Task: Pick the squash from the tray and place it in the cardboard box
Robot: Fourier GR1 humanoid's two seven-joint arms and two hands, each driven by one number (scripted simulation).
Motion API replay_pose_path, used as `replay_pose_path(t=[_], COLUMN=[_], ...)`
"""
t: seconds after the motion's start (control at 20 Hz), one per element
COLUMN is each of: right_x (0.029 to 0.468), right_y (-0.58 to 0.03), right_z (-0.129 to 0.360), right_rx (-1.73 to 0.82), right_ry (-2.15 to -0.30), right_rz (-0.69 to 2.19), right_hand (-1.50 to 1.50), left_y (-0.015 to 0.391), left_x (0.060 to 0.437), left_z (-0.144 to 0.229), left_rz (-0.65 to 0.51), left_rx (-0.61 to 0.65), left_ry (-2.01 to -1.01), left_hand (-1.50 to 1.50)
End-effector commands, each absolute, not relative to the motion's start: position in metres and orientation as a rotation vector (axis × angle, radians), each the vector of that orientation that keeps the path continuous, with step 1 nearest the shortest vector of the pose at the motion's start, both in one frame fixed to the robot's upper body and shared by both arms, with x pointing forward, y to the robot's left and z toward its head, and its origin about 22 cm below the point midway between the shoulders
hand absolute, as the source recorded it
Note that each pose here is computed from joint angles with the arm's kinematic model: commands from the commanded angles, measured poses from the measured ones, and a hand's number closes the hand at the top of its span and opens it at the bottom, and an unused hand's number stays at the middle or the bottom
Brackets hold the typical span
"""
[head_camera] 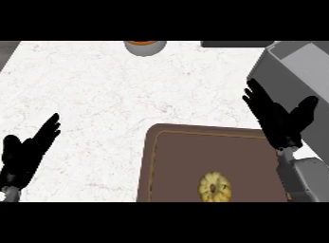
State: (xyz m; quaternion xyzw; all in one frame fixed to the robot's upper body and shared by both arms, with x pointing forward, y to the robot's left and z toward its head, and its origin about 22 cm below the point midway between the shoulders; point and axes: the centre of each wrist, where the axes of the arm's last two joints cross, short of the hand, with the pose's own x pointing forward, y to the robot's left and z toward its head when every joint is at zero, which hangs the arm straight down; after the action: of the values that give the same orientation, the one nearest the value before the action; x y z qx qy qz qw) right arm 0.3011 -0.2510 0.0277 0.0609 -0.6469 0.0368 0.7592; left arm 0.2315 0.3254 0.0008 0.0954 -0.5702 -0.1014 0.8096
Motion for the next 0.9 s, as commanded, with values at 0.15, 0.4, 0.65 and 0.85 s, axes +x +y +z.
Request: replay_pose_path(t=[0.15,0.4,0.65,0.85], right_x=[0.286,0.289,0.238,0.21], right_y=[-0.23,-0.267,-0.2,-0.189], right_z=[0.072,0.123,0.129,0.118], right_rx=[-0.255,-0.819,-0.788,-0.863], right_ry=[-1.499,-1.806,-1.954,-1.695], right_rz=[0.239,0.319,0.521,0.775], right_hand=[-1.5,-1.5,-1.5,-1.5], left_y=[0.328,0.324,0.33,0.339], left_x=[0.244,0.242,0.242,0.242], left_z=[0.033,0.03,0.033,0.05], left_rz=[-0.052,0.057,0.091,0.082], left_rx=[0.194,0.133,0.109,0.121], left_ry=[-1.361,-1.377,-1.4,-1.415], left_hand=[0.0,0.0,0.0,0.0])
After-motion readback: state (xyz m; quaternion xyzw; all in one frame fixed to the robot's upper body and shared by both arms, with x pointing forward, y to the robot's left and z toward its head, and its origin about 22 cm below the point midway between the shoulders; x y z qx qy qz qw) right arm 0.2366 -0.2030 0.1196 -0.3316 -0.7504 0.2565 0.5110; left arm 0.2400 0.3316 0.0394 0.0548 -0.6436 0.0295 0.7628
